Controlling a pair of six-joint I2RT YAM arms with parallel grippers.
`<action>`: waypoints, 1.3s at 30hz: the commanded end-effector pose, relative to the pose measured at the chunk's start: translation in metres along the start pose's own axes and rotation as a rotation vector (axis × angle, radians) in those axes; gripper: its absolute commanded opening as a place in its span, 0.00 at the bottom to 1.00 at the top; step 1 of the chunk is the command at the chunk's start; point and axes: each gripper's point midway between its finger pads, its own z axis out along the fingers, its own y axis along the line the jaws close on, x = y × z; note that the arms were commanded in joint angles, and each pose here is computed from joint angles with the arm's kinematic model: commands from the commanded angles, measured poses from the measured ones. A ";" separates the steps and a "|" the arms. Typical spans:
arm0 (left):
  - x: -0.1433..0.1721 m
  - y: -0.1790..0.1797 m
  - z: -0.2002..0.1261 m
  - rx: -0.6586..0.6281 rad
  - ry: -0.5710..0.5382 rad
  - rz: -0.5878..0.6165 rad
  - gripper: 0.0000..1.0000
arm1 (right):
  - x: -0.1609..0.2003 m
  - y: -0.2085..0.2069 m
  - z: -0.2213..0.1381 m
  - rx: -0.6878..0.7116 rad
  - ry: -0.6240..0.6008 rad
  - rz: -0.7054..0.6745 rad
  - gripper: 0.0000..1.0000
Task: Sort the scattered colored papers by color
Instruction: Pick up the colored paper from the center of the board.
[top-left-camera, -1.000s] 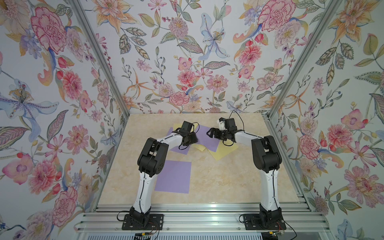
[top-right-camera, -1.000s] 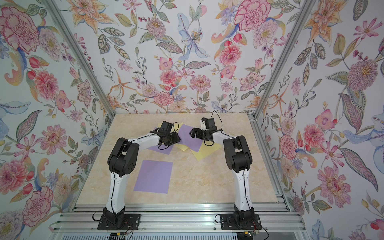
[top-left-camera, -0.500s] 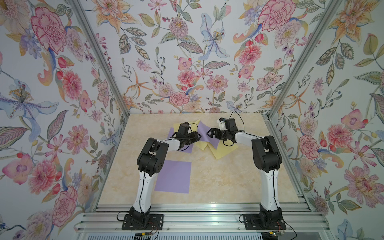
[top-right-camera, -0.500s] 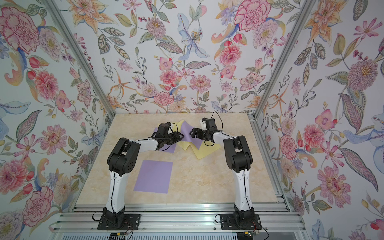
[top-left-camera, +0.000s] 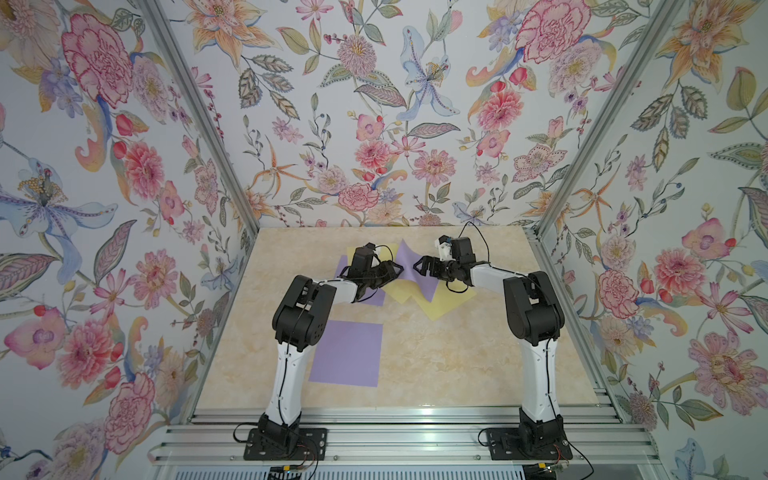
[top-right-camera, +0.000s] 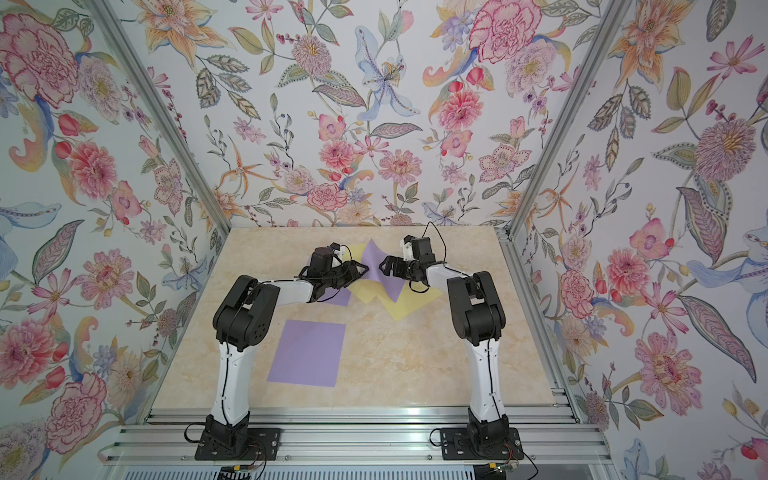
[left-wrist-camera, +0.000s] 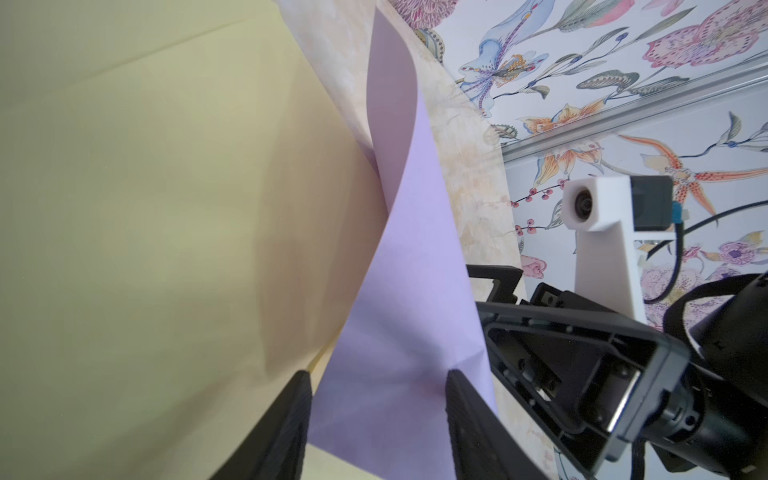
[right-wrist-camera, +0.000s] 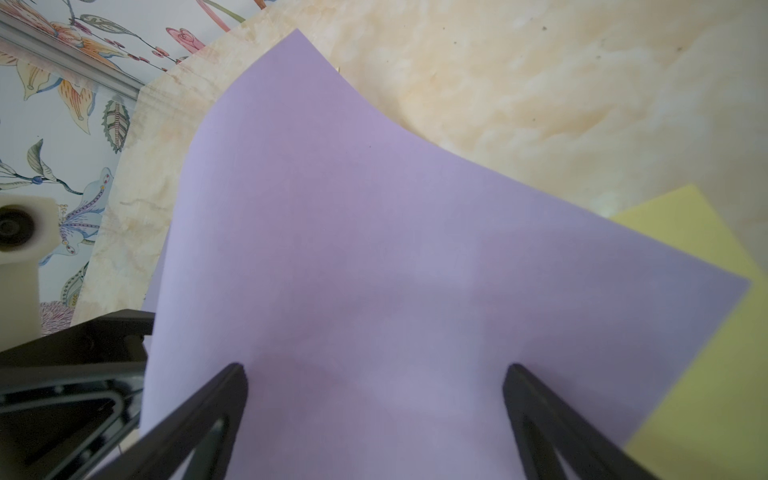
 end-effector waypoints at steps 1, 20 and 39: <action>-0.014 -0.016 0.003 0.110 -0.045 -0.043 0.58 | 0.039 -0.023 0.009 0.049 0.106 0.068 1.00; -0.023 -0.025 0.008 0.198 -0.002 0.087 0.92 | 0.038 -0.021 0.009 0.035 0.109 0.067 1.00; -0.045 0.001 0.034 0.171 0.024 0.166 0.85 | 0.041 -0.019 0.010 0.026 0.117 0.068 1.00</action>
